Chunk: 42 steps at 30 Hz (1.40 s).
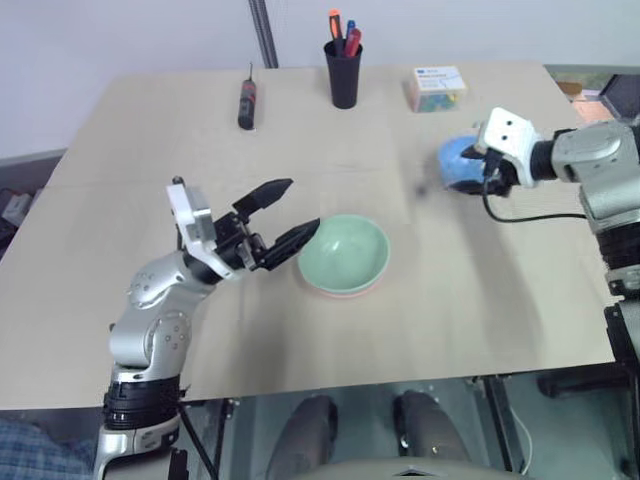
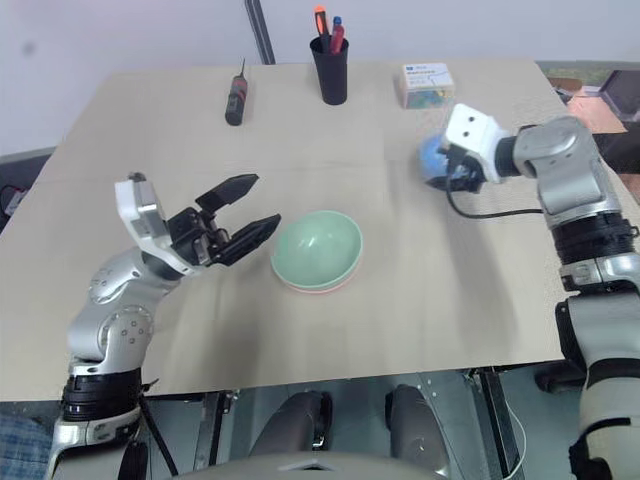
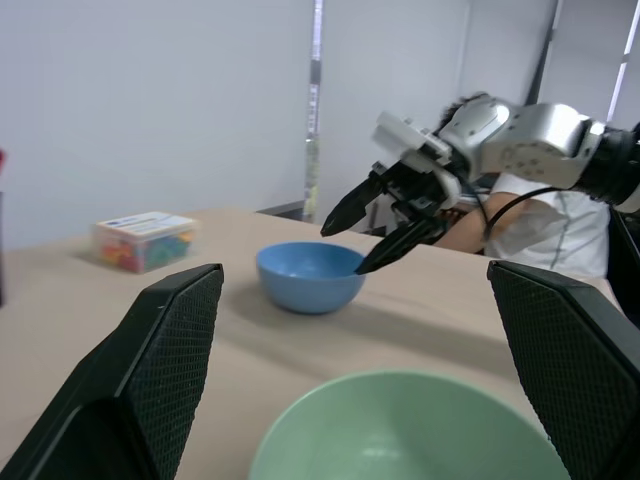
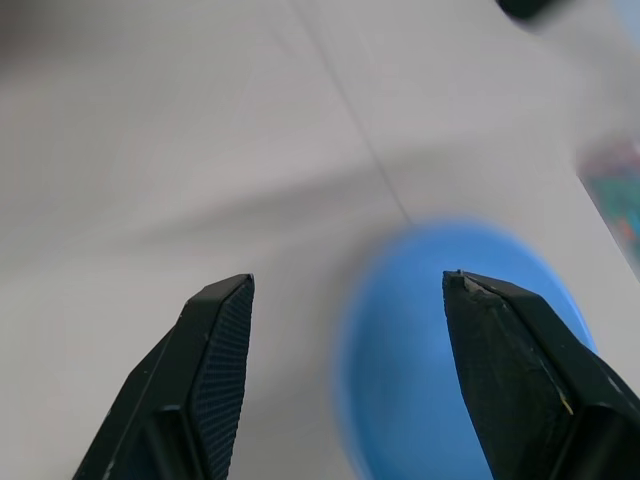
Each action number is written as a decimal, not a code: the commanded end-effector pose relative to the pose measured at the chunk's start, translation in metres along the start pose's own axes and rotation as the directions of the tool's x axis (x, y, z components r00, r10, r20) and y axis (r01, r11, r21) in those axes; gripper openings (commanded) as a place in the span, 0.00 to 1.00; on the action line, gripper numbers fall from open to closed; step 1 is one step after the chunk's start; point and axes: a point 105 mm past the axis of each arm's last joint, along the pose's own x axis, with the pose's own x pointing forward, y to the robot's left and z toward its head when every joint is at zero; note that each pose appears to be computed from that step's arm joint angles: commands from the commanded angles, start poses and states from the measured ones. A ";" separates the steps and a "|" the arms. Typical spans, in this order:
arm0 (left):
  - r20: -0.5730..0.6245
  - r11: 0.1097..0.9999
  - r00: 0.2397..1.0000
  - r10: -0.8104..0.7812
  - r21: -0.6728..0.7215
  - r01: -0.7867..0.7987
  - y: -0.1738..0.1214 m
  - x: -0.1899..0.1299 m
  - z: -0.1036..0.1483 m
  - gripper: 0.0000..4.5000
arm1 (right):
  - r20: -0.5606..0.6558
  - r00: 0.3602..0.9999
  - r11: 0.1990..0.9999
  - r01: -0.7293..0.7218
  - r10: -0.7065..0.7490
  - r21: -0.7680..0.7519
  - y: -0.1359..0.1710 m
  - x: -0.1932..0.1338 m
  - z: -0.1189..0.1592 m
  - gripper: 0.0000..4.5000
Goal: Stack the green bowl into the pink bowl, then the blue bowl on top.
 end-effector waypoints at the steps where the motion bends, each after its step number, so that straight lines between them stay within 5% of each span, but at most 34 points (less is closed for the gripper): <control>1: 0.029 0.999 0.999 -0.019 0.026 0.019 -0.001 0.006 0.008 1.00 | -0.032 0.995 0.995 0.093 -0.092 0.026 -0.016 0.003 -0.016 0.70; 11: 0.020 0.999 0.999 -0.032 0.032 0.031 0.000 0.006 0.006 1.00 | -0.081 0.992 0.992 0.098 -0.092 0.075 -0.005 0.032 -0.038 0.70; 14: 0.021 0.999 0.999 -0.026 0.036 0.025 0.000 0.005 0.007 1.00 | -0.070 0.993 0.993 0.102 -0.098 0.063 -0.003 0.037 -0.035 0.55; 17: 0.018 0.999 1.000 -0.017 0.039 0.016 0.000 0.003 0.007 1.00 | -0.055 0.994 0.994 0.093 -0.090 0.060 -0.002 0.040 -0.030 0.22; 20: 0.016 0.999 1.000 -0.010 0.040 0.009 0.000 0.002 0.006 1.00 | -0.049 0.995 0.995 0.085 -0.083 0.046 -0.002 0.040 -0.028 0.01; 24: 0.014 0.999 1.000 0.001 0.044 -0.001 0.002 -0.001 0.006 1.00 | -0.020 0.999 0.998 0.050 -0.051 -0.031 -0.001 0.038 -0.017 0.00; 29: -0.002 0.998 1.000 0.017 0.055 -0.017 0.006 -0.007 0.007 1.00 | 0.131 0.990 0.986 -0.021 0.044 -0.168 0.004 0.029 0.029 0.00; 35: -0.059 0.996 0.997 0.045 0.082 -0.040 0.012 -0.021 0.003 1.00 | 0.272 0.924 0.905 -0.146 0.269 -0.400 0.056 0.003 0.106 0.00; 42: -0.188 0.993 0.980 0.066 0.104 -0.047 0.015 -0.053 -0.010 1.00 | 0.245 0.842 0.800 -0.307 0.481 -0.516 0.134 -0.021 0.129 0.00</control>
